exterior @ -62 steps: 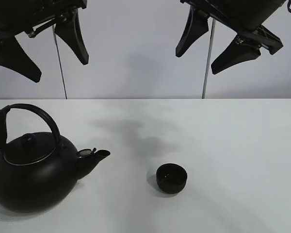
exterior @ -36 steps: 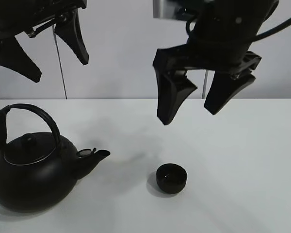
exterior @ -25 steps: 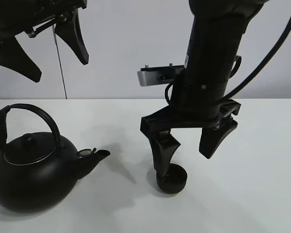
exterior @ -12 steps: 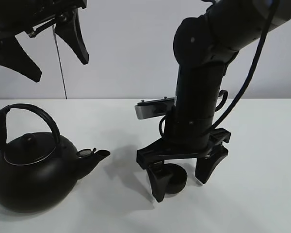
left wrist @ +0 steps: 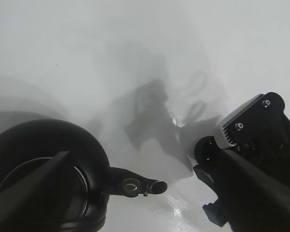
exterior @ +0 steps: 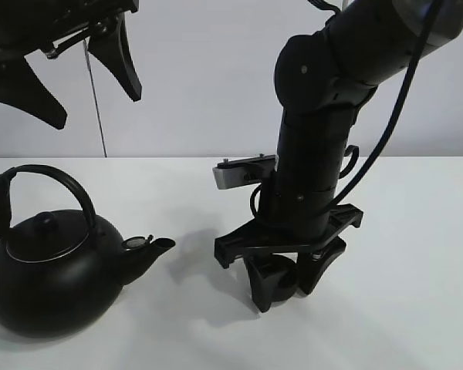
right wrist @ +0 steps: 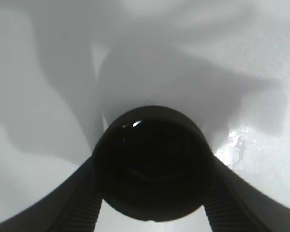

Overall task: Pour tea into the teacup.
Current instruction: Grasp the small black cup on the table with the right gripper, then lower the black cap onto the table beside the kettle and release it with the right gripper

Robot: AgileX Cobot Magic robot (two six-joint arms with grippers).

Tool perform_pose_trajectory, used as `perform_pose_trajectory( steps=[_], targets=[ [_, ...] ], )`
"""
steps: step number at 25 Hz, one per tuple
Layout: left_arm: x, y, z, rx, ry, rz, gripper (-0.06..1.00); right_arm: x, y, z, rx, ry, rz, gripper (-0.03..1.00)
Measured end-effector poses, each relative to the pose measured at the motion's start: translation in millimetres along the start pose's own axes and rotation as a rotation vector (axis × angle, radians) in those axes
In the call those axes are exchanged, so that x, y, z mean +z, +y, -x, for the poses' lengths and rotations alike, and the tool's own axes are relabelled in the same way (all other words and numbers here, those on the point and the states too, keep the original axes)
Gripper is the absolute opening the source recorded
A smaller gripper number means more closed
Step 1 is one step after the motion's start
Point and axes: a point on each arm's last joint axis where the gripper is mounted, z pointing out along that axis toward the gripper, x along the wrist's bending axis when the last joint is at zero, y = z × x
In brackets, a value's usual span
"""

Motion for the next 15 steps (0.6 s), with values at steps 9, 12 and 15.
perform_pose_trajectory(
  steps=[9, 12, 15],
  targets=[
    [0.0, 0.0, 0.0, 0.0, 0.0, 0.0, 0.58, -26.8, 3.2, -3.5, 0.029, 0.026, 0.083, 0.4],
    [0.0, 0.0, 0.0, 0.0, 0.0, 0.0, 0.58, -27.9, 5.1, -5.0, 0.054, 0.042, 0.097, 0.4],
    [0.0, 0.0, 0.0, 0.0, 0.0, 0.0, 0.58, -28.0, 6.6, -10.9, 0.042, 0.046, 0.114, 0.4]
  ],
)
